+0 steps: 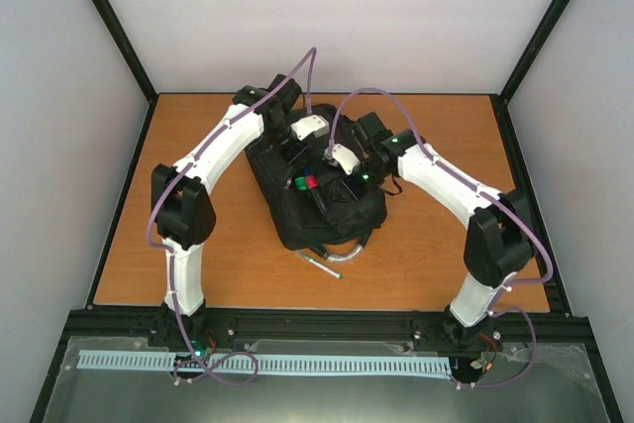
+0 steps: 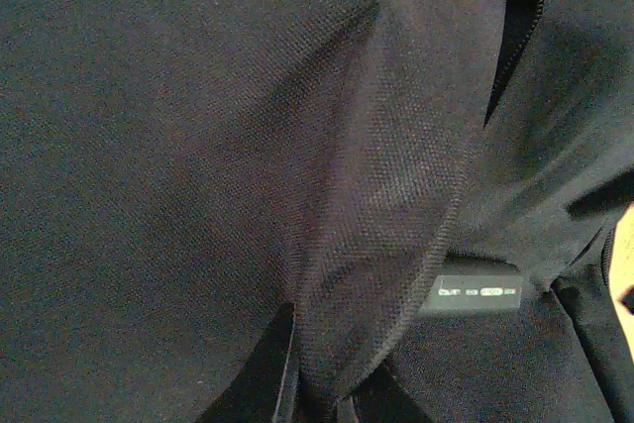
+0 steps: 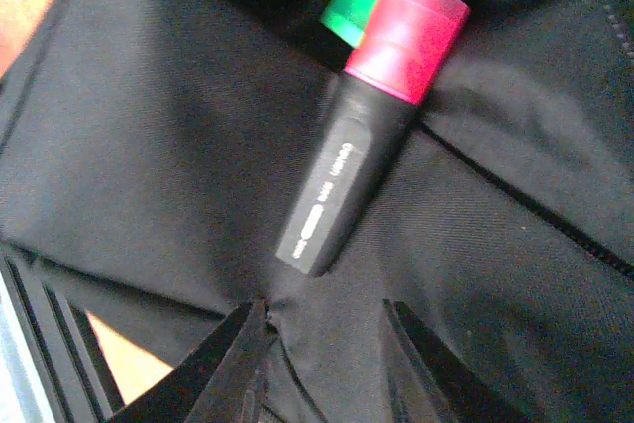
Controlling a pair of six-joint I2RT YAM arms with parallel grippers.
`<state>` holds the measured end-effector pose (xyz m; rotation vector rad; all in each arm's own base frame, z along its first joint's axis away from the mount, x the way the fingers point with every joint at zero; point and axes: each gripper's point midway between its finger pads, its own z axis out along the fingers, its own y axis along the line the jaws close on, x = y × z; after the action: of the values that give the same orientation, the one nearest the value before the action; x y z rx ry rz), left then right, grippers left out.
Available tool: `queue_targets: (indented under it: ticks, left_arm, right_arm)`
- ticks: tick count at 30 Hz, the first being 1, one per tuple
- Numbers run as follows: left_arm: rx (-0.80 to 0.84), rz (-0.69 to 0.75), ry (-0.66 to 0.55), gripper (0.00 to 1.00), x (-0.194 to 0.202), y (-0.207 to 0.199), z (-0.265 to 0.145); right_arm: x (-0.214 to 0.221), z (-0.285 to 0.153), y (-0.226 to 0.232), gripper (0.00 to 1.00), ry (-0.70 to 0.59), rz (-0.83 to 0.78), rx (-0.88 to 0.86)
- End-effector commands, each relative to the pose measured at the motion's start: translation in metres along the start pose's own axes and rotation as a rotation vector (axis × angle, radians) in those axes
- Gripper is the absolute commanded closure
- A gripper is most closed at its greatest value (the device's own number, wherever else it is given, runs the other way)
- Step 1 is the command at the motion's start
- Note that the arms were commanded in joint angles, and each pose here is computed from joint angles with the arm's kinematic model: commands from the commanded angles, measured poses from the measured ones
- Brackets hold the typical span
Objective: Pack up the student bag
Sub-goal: Place the stationery in the student bag.
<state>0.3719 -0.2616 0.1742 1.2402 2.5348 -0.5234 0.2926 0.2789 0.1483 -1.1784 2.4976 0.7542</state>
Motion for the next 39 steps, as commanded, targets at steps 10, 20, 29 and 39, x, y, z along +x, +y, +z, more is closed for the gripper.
queue_targets:
  ticks: [10, 20, 29, 39]
  left_arm:
    - [0.015, 0.061, -0.069, 0.96, -0.013, -0.018, -0.023]
    - [0.015, 0.065, -0.066, 0.96, -0.011, -0.019, -0.025]
    - [-0.001, 0.074, -0.062, 0.96, -0.009, -0.018, -0.028]
    - [0.008, 0.076, -0.058, 0.96, -0.004, -0.022, -0.030]
  right_arm:
    - [0.029, -0.013, 0.040, 0.81, -0.104, -0.844, 0.034]
    - [0.022, 0.029, 0.036, 0.97, -0.102, -0.960, 0.016]
    - [0.021, 0.049, 0.023, 0.97, -0.064, -0.936, 0.021]
    - [-0.049, 0.047, -0.012, 0.97, -0.162, -0.914, 0.259]
